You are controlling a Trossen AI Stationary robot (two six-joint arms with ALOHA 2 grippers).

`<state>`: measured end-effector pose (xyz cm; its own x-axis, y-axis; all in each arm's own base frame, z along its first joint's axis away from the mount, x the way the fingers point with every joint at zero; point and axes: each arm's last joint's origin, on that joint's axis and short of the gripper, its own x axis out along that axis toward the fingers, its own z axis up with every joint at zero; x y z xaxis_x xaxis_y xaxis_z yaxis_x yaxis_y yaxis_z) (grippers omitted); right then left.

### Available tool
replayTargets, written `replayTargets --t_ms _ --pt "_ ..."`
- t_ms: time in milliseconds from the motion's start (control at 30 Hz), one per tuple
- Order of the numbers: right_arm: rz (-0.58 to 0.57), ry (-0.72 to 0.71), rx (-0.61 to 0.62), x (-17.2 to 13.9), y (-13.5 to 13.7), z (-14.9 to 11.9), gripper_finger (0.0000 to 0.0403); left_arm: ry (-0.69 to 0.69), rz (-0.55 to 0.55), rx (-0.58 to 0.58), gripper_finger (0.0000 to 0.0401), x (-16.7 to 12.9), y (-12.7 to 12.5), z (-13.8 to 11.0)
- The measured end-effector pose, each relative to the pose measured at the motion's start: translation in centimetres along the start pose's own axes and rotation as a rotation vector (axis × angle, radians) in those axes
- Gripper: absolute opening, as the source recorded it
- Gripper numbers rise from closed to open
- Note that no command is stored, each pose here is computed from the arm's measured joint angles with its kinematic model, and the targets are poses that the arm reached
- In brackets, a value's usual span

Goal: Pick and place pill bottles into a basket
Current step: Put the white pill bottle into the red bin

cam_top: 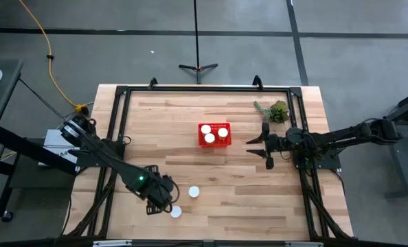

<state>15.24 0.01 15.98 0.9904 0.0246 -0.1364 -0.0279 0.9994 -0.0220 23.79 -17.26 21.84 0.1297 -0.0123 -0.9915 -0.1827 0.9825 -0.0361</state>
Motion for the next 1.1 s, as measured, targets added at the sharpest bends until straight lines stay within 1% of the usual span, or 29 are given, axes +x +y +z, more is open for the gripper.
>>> replayTargets --t_ms 200,300,500,733,900,1000,1100 --pt "0.000 -0.001 0.000 0.0 0.0 0.0 0.0139 0.011 0.031 -0.002 0.0330 0.6 0.0 0.0" --pt "0.000 0.002 0.000 0.0 0.0 0.0 0.0139 -0.003 0.011 0.004 0.0330 1.0 -0.5 0.3" --pt "0.000 0.007 0.000 0.0 0.0 -0.1 0.0139 0.059 0.049 0.031 0.0330 2.3 -0.6 0.3" --pt "0.000 0.006 0.000 0.0 0.0 -0.1 0.0139 0.079 0.062 0.033 0.0330 3.6 -0.9 0.5" --pt "0.000 0.008 0.000 0.0 0.0 -0.1 0.0139 0.101 0.083 0.040 0.0330 3.9 -0.9 0.4" --pt "0.000 0.007 0.000 0.0 0.0 -0.1 0.0139 0.087 0.068 0.061 0.0318 3.9 -1.0 0.5" --pt "0.000 0.010 0.000 0.0 0.0 -0.1 0.0139 0.092 0.072 0.064 0.0290 3.9 -1.0 0.4"
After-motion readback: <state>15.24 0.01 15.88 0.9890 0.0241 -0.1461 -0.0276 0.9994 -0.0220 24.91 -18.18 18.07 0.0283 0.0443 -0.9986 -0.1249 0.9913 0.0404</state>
